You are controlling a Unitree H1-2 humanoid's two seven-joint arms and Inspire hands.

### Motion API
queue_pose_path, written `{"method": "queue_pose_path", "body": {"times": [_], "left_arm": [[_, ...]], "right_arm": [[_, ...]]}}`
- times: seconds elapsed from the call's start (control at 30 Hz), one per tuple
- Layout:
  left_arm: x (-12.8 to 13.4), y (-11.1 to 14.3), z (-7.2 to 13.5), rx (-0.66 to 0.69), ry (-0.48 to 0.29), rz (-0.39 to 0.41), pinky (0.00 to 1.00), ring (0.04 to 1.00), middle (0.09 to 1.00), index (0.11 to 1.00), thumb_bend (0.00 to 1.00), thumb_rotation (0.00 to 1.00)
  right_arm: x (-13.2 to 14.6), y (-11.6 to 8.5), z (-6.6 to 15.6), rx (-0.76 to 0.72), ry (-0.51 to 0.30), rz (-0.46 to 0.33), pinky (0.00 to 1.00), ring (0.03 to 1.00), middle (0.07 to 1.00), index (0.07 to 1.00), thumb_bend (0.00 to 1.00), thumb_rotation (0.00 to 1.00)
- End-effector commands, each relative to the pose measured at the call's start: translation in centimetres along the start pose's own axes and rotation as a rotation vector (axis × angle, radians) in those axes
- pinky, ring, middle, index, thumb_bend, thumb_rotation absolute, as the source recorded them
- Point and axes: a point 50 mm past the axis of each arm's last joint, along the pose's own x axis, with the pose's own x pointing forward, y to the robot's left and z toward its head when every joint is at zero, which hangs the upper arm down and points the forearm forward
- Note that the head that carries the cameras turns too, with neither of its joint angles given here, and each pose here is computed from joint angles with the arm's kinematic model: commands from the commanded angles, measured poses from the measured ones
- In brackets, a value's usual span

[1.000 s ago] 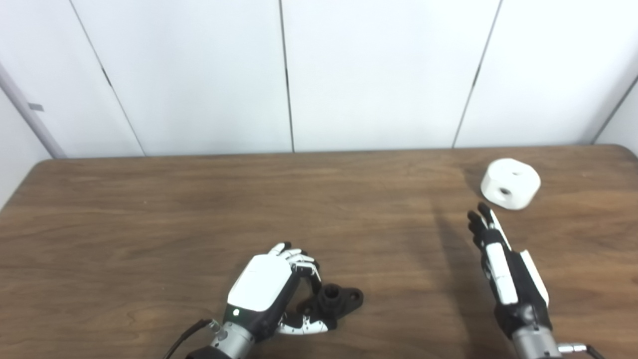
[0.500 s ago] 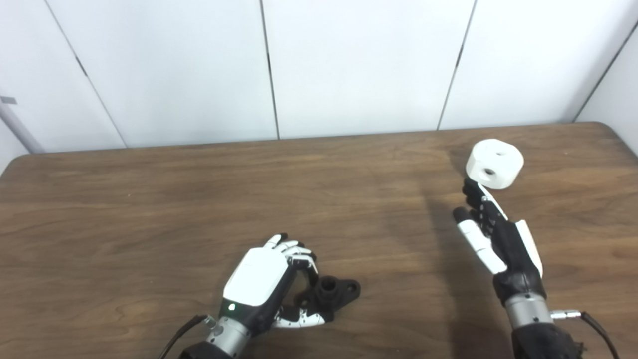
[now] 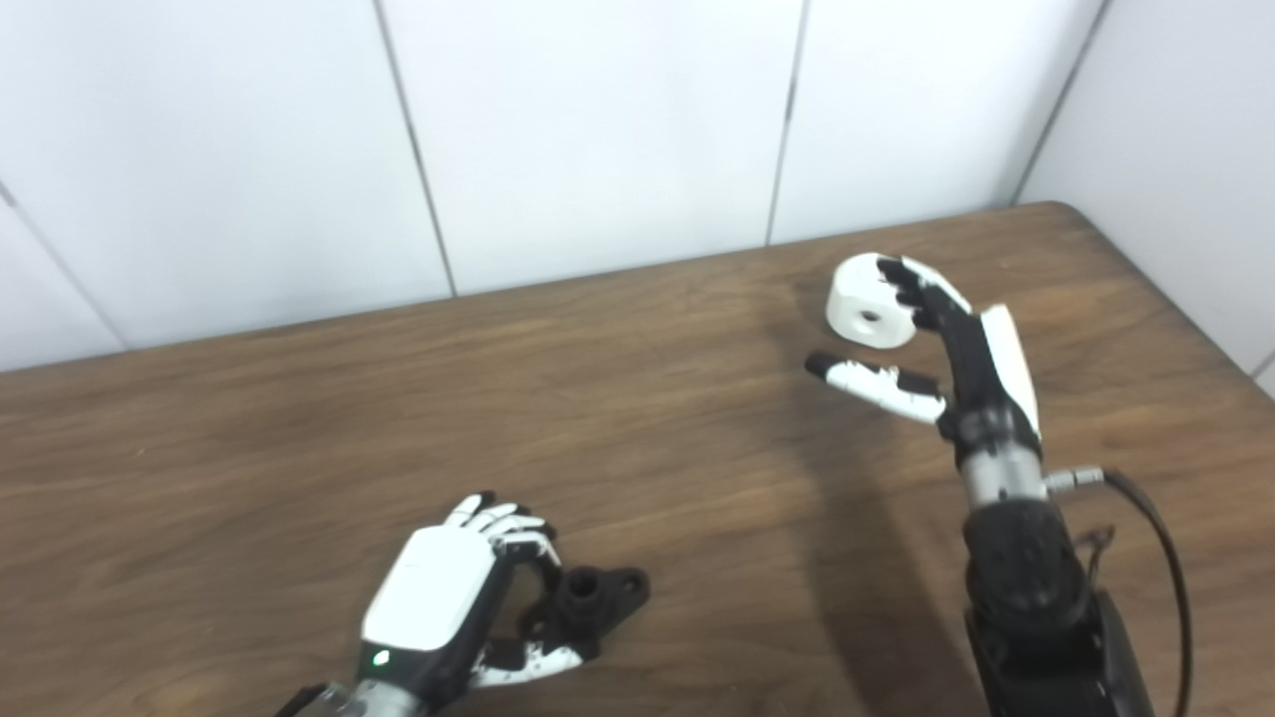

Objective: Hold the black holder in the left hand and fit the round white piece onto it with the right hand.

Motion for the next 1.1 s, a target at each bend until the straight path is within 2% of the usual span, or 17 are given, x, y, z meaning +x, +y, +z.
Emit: {"method": "queue_pose_path", "body": {"times": [0.0, 0.17, 0.33, 0.5, 0.73, 0.9, 1.07], "left_arm": [[-0.8, -0.4, -1.1, 0.028, 0.018, -0.046, 0.91, 0.823, 0.74, 0.485, 0.52, 0.05], [-1.0, 0.0, -1.5, 0.025, 0.023, -0.048, 0.88, 0.813, 0.736, 0.485, 0.52, 0.05], [-1.2, 0.2, -1.7, 0.026, 0.028, -0.058, 0.87, 0.812, 0.735, 0.485, 0.52, 0.05], [-1.2, 0.3, -1.8, 0.025, 0.022, -0.047, 0.85, 0.801, 0.727, 0.485, 0.52, 0.05], [-1.2, 0.0, -2.1, 0.022, 0.025, -0.04, 0.83, 0.791, 0.72, 0.484, 0.52, 0.05], [-1.2, -0.1, -2.1, 0.02, 0.03, -0.041, 0.84, 0.797, 0.722, 0.484, 0.52, 0.05], [-1.3, -0.2, -2.2, 0.019, 0.028, -0.036, 0.84, 0.798, 0.722, 0.484, 0.52, 0.05]], "right_arm": [[1.2, -0.8, 1.3, -0.024, -0.044, -0.044, 0.88, 0.908, 0.908, 0.827, 0.83, 0.35], [3.6, -1.8, 1.6, -0.08, -0.052, -0.072, 0.88, 0.925, 0.923, 0.823, 0.84, 0.32], [5.2, -2.4, 1.4, -0.15, -0.052, -0.068, 0.99, 0.974, 0.948, 0.832, 0.85, 0.3], [7.1, -3.0, 1.2, -0.21, -0.034, -0.047, 1.0, 1.0, 0.988, 0.812, 0.89, 0.26], [10.7, -4.2, 0.5, -0.396, 0.032, -0.003, 1.0, 1.0, 1.0, 0.804, 0.95, 0.25], [12.3, -4.6, -0.2, -0.49, 0.078, 0.039, 1.0, 1.0, 1.0, 0.81, 1.0, 0.26], [13.8, -4.9, -0.3, -0.543, 0.123, 0.079, 1.0, 1.0, 1.0, 0.82, 1.0, 0.29]]}}
